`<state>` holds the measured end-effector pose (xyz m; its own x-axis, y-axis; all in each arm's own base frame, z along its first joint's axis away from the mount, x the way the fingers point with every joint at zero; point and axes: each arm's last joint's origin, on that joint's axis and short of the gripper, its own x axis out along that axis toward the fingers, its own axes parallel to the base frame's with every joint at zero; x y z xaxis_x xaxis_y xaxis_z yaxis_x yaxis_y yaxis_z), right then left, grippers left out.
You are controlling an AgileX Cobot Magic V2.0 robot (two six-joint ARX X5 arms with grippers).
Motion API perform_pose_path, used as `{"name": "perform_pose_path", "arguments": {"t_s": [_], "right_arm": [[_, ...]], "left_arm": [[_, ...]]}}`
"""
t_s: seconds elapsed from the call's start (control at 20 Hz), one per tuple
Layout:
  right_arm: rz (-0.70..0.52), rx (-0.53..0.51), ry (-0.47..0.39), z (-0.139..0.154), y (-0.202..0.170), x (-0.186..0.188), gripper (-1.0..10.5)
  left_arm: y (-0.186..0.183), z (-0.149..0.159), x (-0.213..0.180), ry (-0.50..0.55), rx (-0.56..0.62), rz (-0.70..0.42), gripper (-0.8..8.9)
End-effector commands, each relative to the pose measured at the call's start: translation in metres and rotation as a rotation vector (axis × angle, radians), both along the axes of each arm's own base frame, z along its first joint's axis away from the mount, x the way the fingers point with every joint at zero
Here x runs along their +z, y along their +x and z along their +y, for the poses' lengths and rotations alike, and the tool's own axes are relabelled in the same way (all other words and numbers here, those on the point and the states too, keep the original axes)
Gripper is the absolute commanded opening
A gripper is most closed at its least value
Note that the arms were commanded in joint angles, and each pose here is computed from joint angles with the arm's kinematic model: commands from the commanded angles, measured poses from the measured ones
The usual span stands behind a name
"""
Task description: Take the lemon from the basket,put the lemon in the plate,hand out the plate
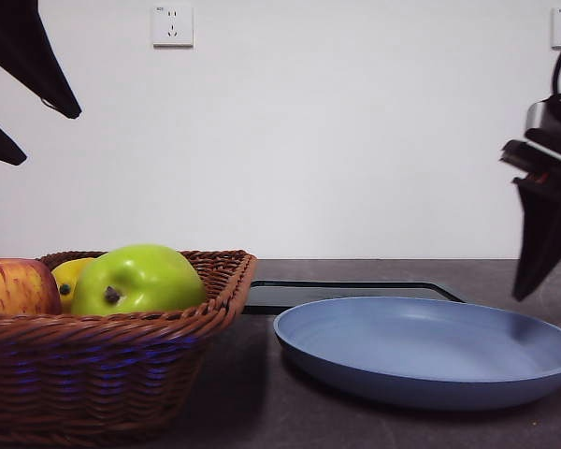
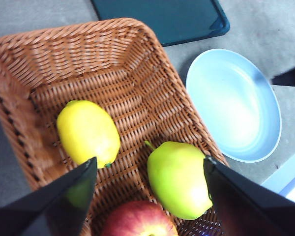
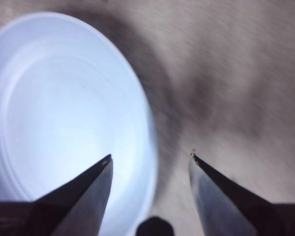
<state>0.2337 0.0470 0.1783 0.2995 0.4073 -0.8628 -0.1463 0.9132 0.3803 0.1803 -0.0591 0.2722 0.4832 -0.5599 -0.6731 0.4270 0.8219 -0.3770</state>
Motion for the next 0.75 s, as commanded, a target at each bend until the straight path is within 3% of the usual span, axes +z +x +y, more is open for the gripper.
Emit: {"name": "perform_pose_path", "arguments": {"t_s": [0.05, 0.25, 0.5, 0.75], "right_arm": [[0.024, -0.002, 0.005, 0.006, 0.008, -0.007, 2.6], [0.073, -0.002, 0.0, 0.009, 0.013, -0.022, 1.8], [0.075, -0.004, -0.001, 0.008, 0.013, -0.023, 0.0], [0.059, -0.021, 0.011, 0.007, 0.008, -0.011, 0.0]], "left_arm": [[0.002, -0.003, 0.004, -0.009, -0.007, -0.01, 3.8], [0.003, -0.002, 0.004, 0.002, 0.007, -0.01, 3.8], [0.003, -0.002, 0.004, 0.003, 0.007, -0.011, 3.8], [0.002, -0.004, 0.004, -0.001, 0.001, -0.01, 3.8]]}}
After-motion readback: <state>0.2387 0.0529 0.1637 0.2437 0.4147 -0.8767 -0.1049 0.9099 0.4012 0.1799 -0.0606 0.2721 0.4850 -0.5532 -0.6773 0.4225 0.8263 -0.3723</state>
